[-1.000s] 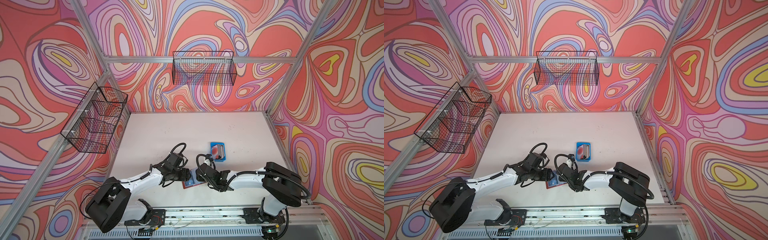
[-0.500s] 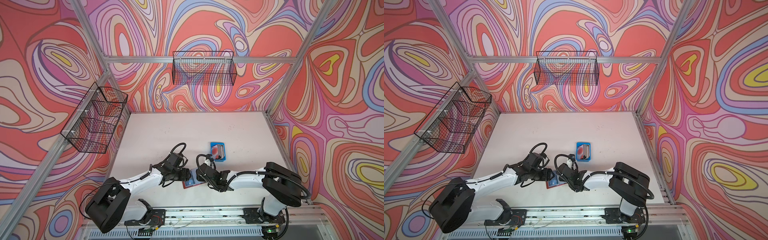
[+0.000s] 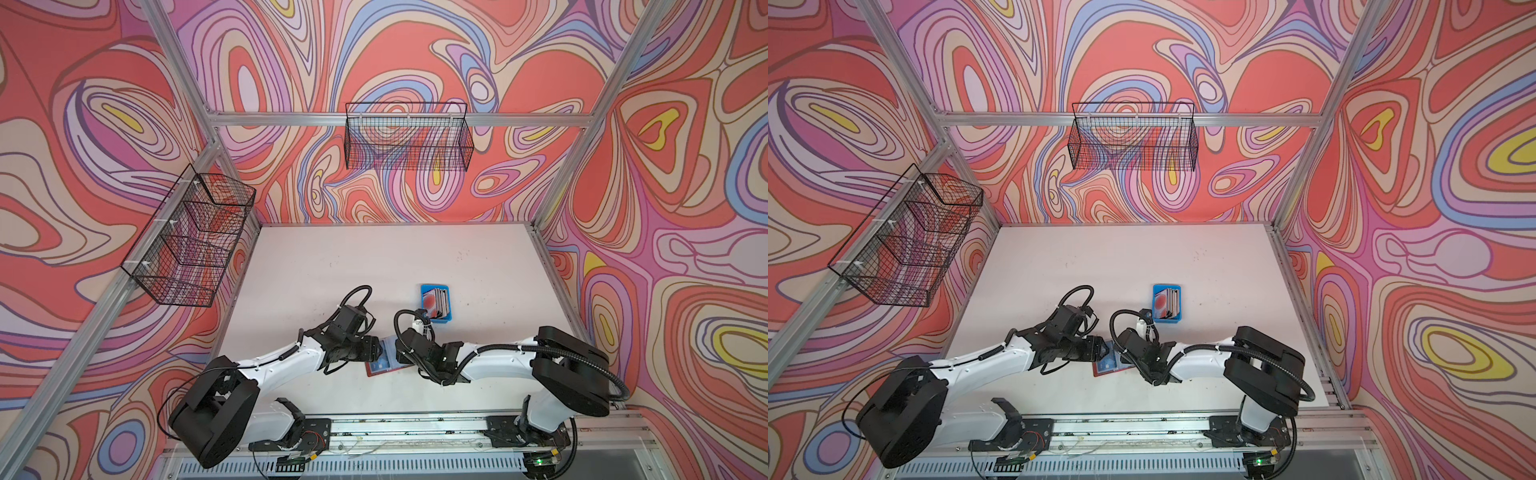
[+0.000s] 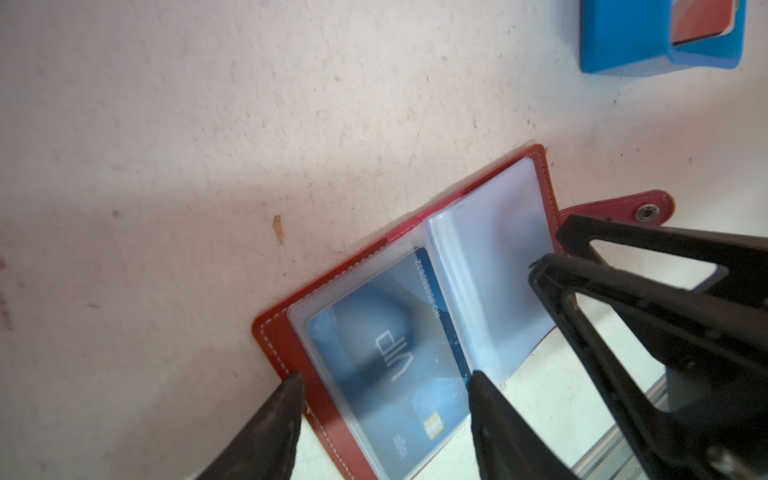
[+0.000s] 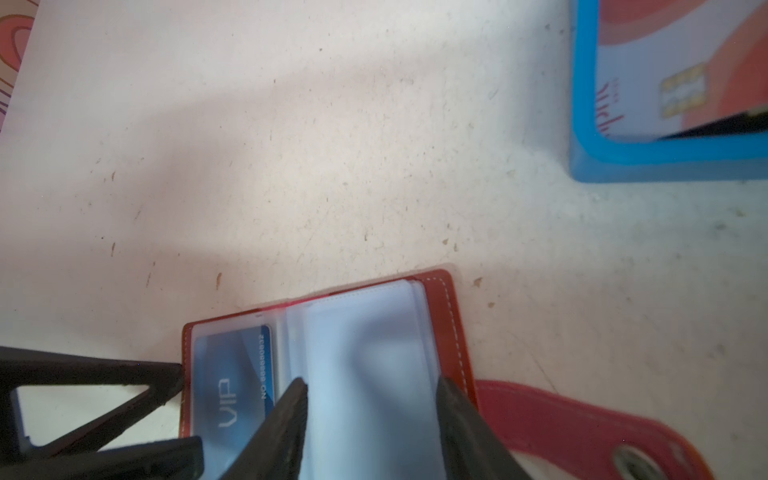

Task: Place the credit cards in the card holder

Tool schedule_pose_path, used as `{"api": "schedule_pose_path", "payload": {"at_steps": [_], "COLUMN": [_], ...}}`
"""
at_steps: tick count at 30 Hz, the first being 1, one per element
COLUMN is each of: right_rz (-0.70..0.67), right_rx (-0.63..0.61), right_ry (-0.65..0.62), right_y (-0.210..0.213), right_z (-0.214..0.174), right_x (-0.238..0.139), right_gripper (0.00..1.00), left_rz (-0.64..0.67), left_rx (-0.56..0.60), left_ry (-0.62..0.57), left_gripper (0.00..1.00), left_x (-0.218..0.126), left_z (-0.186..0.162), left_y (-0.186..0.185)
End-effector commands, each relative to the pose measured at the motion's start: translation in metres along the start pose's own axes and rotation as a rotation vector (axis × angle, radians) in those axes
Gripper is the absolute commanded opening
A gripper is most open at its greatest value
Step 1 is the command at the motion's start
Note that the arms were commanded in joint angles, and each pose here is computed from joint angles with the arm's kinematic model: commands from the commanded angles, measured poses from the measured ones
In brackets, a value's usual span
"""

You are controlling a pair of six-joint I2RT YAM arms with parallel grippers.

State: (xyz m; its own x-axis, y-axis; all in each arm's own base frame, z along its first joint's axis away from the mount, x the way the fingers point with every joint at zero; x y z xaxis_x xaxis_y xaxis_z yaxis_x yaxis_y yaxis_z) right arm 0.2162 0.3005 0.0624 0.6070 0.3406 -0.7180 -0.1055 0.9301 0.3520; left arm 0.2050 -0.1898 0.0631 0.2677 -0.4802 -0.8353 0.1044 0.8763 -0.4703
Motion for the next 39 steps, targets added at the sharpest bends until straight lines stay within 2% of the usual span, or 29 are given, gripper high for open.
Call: {"api": "schedule_pose_path", "payload": {"at_steps": [1,16,26,39], "right_rz": [-0.025,0.047,0.089,0.269], "right_rx": [0.003,-0.021,-0.025,0.034], "right_ry": [0.0,0.044,0.043,0.024], "right_y": [-0.008,0.021,0.036,0.051], "right_z": [-0.005,-0.022,-0.02,-0.018], "right_x": [-0.001,0.01,0.009,-0.005], "right_gripper": [0.53,0.53,0.52,0.47], "left_rz": [-0.015,-0.008,-0.009,0.024], "left_rx": [0.003,0.003,0.003,0.001], "left_ry": [-0.019,-0.022,-0.024,-0.037], "left_gripper": [0.65,0.65,0.65,0.65], "left_x": [-0.004,-0.004,-0.004,-0.006], "left_z": [0.002,0.003,0.003,0.004], "left_y": [-0.004,-0.003,-0.004,0.001]}}
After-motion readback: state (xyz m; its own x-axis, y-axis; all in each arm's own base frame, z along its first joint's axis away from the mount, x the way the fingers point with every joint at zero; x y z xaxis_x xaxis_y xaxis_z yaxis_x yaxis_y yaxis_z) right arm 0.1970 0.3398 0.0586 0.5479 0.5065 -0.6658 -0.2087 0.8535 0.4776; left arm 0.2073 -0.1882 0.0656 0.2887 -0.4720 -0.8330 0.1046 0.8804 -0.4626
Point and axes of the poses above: each gripper's point midway between its finger pads, its own x axis out along the fingers, its own y axis along the line the jaws close on, z = x × y, the point moved 3 cm from there along -x, back along the fingers, and after that the axes turned 4 degrees about -x, right-handed, at the moved point
